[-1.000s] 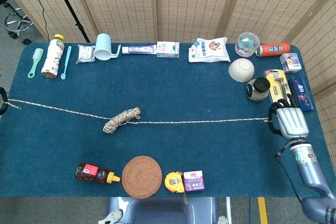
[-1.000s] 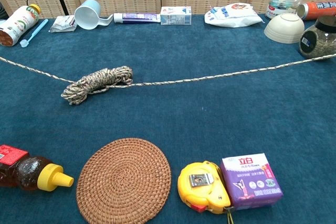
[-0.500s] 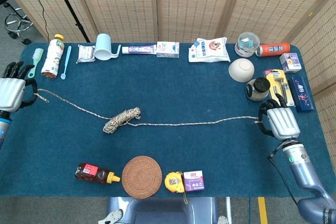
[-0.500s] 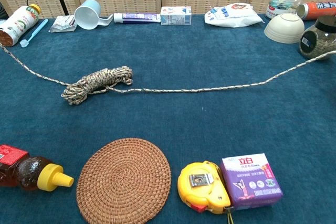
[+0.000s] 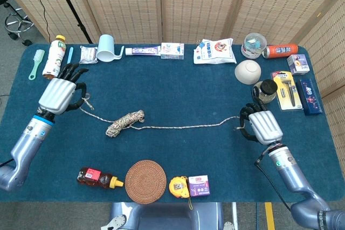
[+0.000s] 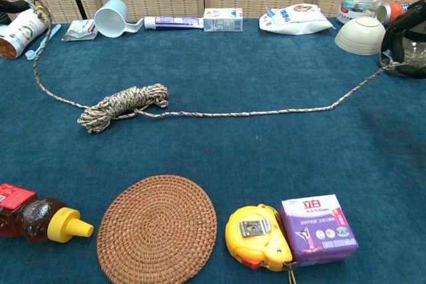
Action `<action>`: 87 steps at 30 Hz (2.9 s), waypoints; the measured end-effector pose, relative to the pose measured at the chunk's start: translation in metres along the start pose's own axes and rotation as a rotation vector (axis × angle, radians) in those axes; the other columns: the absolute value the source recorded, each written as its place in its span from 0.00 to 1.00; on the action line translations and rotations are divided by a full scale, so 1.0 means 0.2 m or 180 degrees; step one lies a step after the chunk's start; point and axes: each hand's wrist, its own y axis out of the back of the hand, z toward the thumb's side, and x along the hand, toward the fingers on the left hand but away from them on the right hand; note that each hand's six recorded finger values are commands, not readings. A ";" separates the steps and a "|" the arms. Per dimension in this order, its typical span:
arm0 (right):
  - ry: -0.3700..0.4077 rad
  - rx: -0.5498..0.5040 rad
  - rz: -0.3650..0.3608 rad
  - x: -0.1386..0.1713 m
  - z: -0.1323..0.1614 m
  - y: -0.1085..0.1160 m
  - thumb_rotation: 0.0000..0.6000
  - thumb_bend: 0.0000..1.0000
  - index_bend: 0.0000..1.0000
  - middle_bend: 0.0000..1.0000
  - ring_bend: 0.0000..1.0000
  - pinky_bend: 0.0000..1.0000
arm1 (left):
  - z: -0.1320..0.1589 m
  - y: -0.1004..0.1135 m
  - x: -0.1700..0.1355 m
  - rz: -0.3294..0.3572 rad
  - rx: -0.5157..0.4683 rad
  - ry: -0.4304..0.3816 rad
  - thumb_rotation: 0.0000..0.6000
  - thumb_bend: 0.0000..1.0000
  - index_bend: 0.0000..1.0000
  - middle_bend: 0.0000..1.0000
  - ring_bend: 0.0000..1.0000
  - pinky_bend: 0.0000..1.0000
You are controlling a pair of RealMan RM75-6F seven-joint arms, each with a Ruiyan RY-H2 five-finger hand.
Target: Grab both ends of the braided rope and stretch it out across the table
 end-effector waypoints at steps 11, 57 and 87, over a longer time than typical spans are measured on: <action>0.0207 -0.0028 0.0035 -0.07 0.14 -0.01 1.00 0.48 0.34 0.13 0.06 0.00 | 0.29 -0.06 0.07 -0.0128 -0.0084 -0.0354 1.00 0.33 0.24 0.04 0.00 0.00; -0.0990 0.0109 -0.0426 0.37 -0.47 0.16 1.00 0.37 0.34 0.14 0.03 0.00 | -0.46 0.04 -0.83 -0.0126 -0.0037 0.1361 1.00 0.24 0.11 0.00 0.00 0.00; -0.1363 0.0086 -0.0479 0.83 -0.39 0.12 1.00 0.37 0.37 0.17 0.04 0.00 | -0.25 0.00 -1.41 -0.0102 -0.0294 0.1602 1.00 0.24 0.12 0.00 0.00 0.00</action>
